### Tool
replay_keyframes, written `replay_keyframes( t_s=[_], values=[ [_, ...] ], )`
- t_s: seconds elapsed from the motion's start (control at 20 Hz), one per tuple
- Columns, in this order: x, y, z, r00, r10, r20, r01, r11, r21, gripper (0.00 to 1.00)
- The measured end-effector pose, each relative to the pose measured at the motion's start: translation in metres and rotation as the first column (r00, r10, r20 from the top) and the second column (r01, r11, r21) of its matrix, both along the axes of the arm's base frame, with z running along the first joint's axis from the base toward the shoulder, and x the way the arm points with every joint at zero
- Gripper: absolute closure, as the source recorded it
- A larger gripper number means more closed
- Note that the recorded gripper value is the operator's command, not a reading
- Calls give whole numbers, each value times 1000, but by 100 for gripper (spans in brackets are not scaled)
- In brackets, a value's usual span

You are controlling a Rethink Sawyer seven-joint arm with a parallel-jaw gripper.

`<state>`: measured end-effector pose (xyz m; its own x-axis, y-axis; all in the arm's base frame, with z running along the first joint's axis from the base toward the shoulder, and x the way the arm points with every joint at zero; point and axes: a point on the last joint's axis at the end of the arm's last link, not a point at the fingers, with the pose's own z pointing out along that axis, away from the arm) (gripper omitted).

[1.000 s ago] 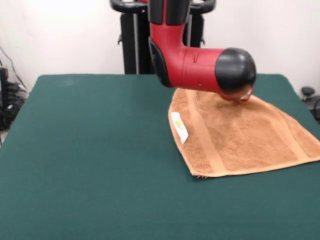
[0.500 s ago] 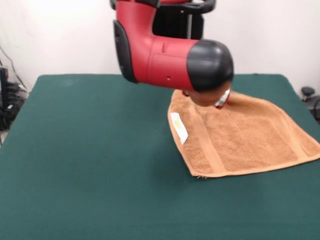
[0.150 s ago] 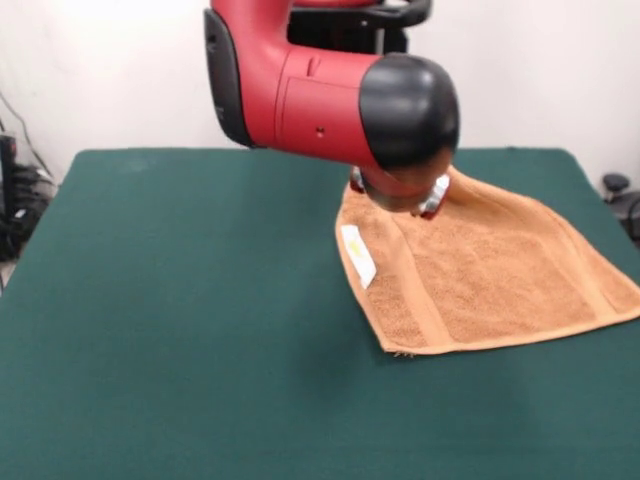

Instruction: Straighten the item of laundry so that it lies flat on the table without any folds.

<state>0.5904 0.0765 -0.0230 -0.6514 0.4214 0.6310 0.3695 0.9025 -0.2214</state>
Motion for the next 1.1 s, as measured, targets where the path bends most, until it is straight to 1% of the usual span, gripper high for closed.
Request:
replay_keyframes(
  t_s=[0.2, 0.3, 0.5, 0.55, 0.65, 0.75, 0.85, 1.05, 1.1],
  values=[
    [-1, 0, -2, 1000, 0, -4, 0, 1000, -1, 0],
    [-1, 0, -4, 1000, 1, 4, -1, 1000, -3, 0],
    [8, -4, -13, 996, 13, 85, -12, 1000, -23, 0],
    [13, -5, -17, 993, 21, 119, -17, 999, -33, 0],
    [25, -9, -28, 981, 34, 191, -24, 998, -51, 0],
    [35, -12, -39, 971, 40, 237, -27, 998, -61, 0],
    [36, -12, -37, 975, 39, 220, -27, 998, -56, 0],
    [40, -15, -41, 979, 25, 200, -17, 999, -42, 0],
    [41, -17, -42, 983, 13, 184, -9, 1000, -27, 0]
  ],
)
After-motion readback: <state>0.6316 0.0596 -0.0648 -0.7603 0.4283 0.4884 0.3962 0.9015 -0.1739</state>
